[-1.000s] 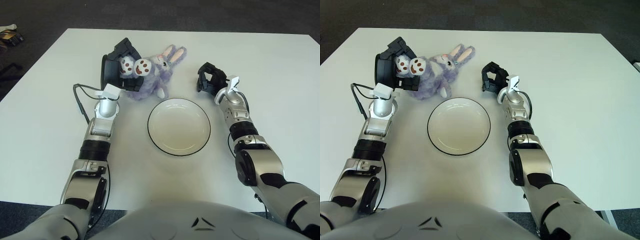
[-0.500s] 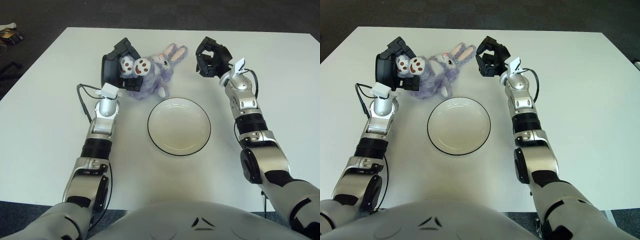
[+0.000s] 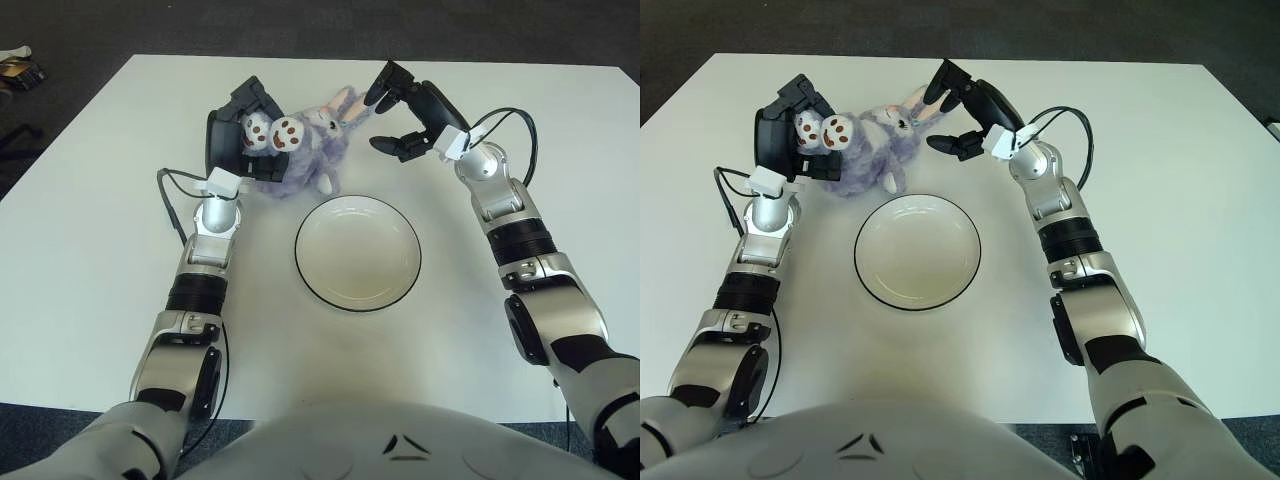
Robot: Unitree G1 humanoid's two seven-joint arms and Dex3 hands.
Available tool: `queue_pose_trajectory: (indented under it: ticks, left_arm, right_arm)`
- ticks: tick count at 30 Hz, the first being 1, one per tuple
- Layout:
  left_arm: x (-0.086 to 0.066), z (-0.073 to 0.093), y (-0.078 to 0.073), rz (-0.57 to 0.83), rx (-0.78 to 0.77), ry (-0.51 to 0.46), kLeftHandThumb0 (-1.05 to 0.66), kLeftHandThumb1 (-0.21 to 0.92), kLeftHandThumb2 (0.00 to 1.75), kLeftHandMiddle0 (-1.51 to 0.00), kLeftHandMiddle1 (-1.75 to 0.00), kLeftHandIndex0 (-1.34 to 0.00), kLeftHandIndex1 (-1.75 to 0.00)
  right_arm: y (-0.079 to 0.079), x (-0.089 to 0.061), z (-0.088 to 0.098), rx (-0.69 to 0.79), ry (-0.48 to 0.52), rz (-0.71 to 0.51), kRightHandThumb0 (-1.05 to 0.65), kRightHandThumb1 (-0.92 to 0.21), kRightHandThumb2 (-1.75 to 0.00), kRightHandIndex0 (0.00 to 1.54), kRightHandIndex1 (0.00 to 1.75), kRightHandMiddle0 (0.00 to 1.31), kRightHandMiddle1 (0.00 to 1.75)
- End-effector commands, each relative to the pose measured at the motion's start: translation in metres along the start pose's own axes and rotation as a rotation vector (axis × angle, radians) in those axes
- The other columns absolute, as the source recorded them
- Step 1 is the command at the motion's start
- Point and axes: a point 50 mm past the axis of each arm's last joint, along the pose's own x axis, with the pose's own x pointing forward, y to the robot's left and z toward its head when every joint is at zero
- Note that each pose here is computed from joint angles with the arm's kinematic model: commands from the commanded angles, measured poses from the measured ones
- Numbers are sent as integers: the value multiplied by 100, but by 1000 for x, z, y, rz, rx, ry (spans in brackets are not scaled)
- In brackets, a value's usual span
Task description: Put the doll into the plate.
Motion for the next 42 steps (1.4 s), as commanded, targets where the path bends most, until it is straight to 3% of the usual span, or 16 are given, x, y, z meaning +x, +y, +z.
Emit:
queue_pose_trajectory:
  ticks: [1,17,21,28,42]
  left_arm:
    - [3,-1,1,2,-18,9,57,8,160,-81,-175,-108,-175]
    - [2,-2,3,3,-40,28,57,9,159,-80,-175,-107,-175]
    - [1,-2,3,-3,-55,31,57,9,159,-80,-175,-107,-175]
    - [0,-2,2,-7,-68,37,57,9,159,-80,-175,-106,-175]
    - [0,0,-2,-17,-132,32,56,10,158,-79,-175,-105,-175]
  right_arm:
    - [-8,6,0,-58,-2,-3,-56,-40,-94,14,83,0,114]
    - [-9,15,-2,-147,19,-24,-59,-30,-97,11,82,0,104]
    - [-11,21,1,-196,-6,27,-61,-30,-97,9,81,0,97]
    - [-10,48,7,-251,-26,143,-62,-27,-95,5,80,0,82]
    - [8,68,23,-323,-76,395,-52,-16,-103,0,98,0,72]
